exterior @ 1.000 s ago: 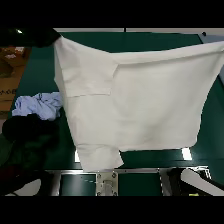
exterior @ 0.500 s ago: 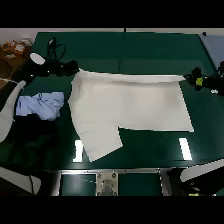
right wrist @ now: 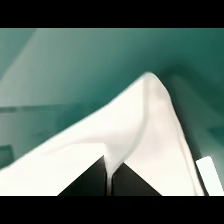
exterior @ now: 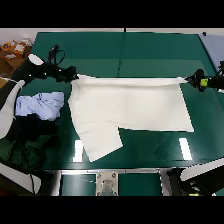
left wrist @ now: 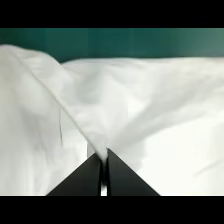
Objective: Fold the shirts.
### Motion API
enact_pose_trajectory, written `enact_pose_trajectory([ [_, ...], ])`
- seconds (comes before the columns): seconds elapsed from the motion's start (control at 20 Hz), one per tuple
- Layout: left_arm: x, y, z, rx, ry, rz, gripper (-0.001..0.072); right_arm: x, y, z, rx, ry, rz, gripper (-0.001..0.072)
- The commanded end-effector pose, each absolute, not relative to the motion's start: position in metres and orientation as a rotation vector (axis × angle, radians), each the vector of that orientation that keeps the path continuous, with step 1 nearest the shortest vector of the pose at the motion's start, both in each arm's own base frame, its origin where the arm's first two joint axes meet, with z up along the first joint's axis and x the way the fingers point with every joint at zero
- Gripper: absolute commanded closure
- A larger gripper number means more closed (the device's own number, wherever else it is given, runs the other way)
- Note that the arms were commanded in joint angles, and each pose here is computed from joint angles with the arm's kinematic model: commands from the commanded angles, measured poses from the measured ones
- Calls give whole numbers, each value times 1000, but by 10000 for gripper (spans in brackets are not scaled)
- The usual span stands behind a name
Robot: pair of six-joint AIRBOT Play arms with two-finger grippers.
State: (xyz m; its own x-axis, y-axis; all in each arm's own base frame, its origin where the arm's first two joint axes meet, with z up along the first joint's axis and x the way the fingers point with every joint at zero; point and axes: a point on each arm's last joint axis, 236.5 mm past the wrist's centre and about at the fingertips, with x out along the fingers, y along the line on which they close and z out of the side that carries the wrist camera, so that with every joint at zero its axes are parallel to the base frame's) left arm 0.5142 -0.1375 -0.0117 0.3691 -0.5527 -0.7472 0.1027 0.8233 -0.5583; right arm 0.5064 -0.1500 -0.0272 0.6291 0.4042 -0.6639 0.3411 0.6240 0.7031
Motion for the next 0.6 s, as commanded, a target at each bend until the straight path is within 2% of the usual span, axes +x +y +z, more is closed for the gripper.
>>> enact_pose_trajectory([
  [0.0, 466, -136, -33, -411, 1345, -445, 683, 462, -155, -50, 845, 1074, -31, 699],
  [0.2, 443, -145, -55, -399, 1430, -436, 683, 438, -140, -80, 890, 1154, -39, 699],
  [0.4, 439, -141, -60, -393, 1451, -414, 681, 434, -136, -82, 900, 1167, -35, 684],
  [0.45, 437, -141, -59, -391, 1458, -418, 678, 431, -136, -80, 922, 1178, -39, 552],
  [0.5, 435, -142, -55, -387, 1470, -430, 443, 425, -138, -78, 944, 1202, -45, 535],
  [0.55, 431, -142, -49, -383, 1491, -445, 115, 415, -144, -76, 955, 1241, -67, 536],
])
